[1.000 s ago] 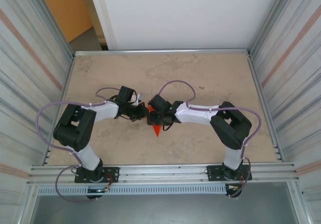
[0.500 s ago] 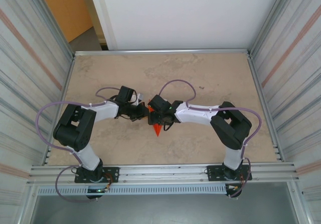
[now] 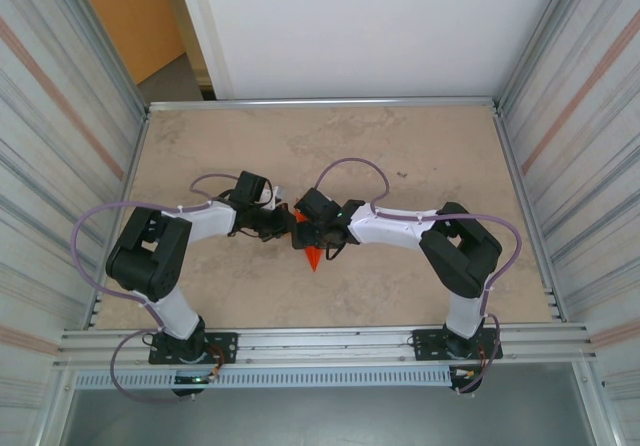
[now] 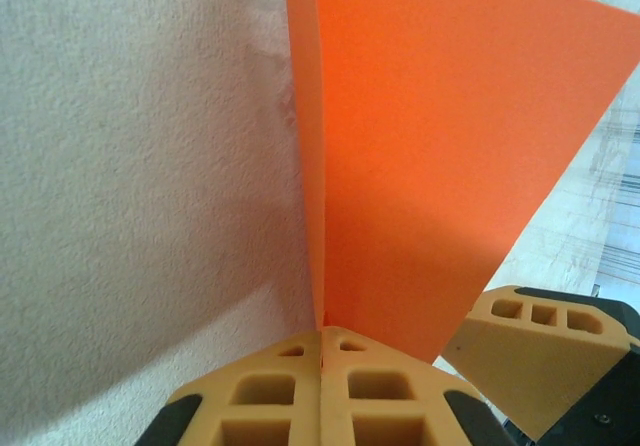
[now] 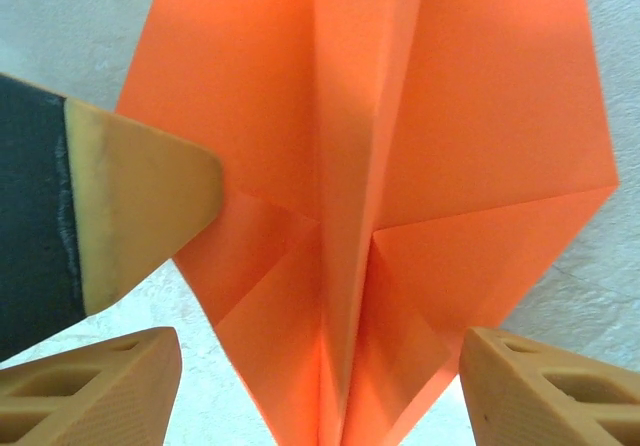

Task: Fold a paper plane with a square sheet of paper (pick it up from the middle)
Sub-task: Move the paper plane to the center of the table.

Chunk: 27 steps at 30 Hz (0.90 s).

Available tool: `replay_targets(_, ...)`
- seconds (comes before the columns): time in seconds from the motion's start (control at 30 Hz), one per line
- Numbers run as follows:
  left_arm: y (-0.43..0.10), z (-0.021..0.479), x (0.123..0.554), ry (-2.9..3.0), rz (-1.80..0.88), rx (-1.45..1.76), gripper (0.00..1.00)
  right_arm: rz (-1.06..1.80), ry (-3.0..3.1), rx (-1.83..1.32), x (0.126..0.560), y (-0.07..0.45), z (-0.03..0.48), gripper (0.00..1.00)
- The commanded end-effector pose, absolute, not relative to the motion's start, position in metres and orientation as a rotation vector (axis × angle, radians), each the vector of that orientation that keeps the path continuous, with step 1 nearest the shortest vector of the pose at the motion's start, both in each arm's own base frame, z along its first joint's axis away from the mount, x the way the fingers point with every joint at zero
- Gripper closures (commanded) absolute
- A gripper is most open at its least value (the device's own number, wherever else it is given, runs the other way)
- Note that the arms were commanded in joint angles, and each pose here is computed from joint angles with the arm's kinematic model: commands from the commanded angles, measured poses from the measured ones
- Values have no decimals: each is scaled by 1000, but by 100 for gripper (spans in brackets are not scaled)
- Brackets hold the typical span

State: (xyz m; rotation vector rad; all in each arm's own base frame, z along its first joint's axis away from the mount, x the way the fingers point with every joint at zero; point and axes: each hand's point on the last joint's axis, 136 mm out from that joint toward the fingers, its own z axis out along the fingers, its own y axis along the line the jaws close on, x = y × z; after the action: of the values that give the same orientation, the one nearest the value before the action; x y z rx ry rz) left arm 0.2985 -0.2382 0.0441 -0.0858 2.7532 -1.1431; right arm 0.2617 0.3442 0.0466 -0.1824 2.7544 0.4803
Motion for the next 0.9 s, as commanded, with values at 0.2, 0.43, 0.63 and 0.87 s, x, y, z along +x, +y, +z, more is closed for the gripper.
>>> replay_targets(0.2,-237,48,295,2749,-1163,-82,97,501,2743,-244,260,351,51,42)
replay_targets(0.43,-237,47,294,2750,-1162,-80,97,420,2767,-226,262,345,44,55)
replay_targets(0.63,-237,48,294,2748,-1163,-82,97,354,2779,-190,265,338,39,72)
replay_targets(0.87,-237,48,293,2747,-1163,-81,97,352,2797,-164,265,340,33,74)
